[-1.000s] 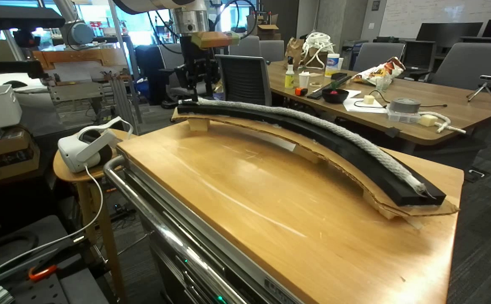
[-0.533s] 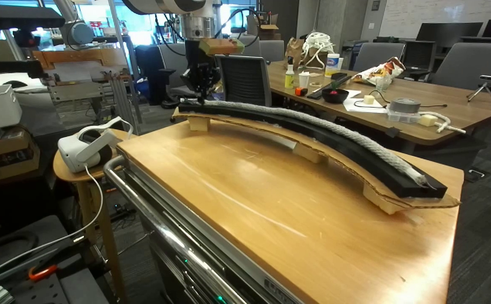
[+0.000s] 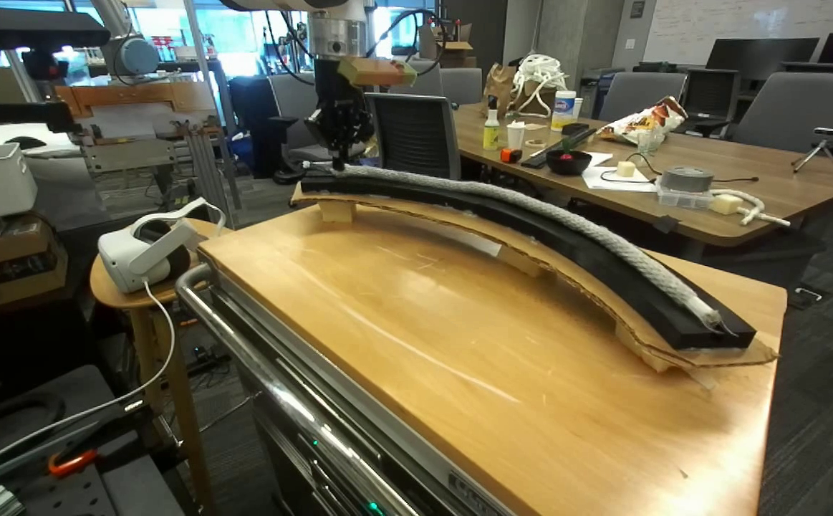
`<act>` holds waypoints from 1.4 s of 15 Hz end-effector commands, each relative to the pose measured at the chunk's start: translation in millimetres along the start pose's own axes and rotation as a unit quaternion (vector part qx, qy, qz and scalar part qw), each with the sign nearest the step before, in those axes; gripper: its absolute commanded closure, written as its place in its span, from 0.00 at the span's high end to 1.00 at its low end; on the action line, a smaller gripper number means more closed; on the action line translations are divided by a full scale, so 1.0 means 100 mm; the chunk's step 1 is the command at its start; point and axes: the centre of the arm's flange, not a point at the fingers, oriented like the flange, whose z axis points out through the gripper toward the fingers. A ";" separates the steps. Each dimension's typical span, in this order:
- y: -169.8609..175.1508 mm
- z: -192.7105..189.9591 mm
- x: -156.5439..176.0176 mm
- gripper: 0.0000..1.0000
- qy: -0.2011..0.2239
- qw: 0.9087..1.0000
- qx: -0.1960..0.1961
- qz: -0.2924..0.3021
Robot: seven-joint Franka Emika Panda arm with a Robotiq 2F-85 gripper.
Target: Put the rope on the table
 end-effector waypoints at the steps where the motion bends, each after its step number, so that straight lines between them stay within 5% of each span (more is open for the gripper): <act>1: -0.47 -0.49 0.10 0.06 -0.015 0.998 -0.042 0.051; 5: -0.75 -0.69 0.21 0.06 -0.060 0.992 -0.033 0.104; 9: -0.77 -0.26 0.13 0.06 -0.065 0.984 0.087 0.142; 14: -0.64 0.27 0.00 0.06 -0.063 0.962 0.150 0.220; 17: -0.63 0.43 -0.03 0.06 -0.052 0.957 0.172 0.229; 18: -0.66 0.43 -0.04 0.32 -0.051 0.958 0.172 0.225; 21: -0.89 0.23 -0.05 0.47 -0.077 0.973 0.087 0.201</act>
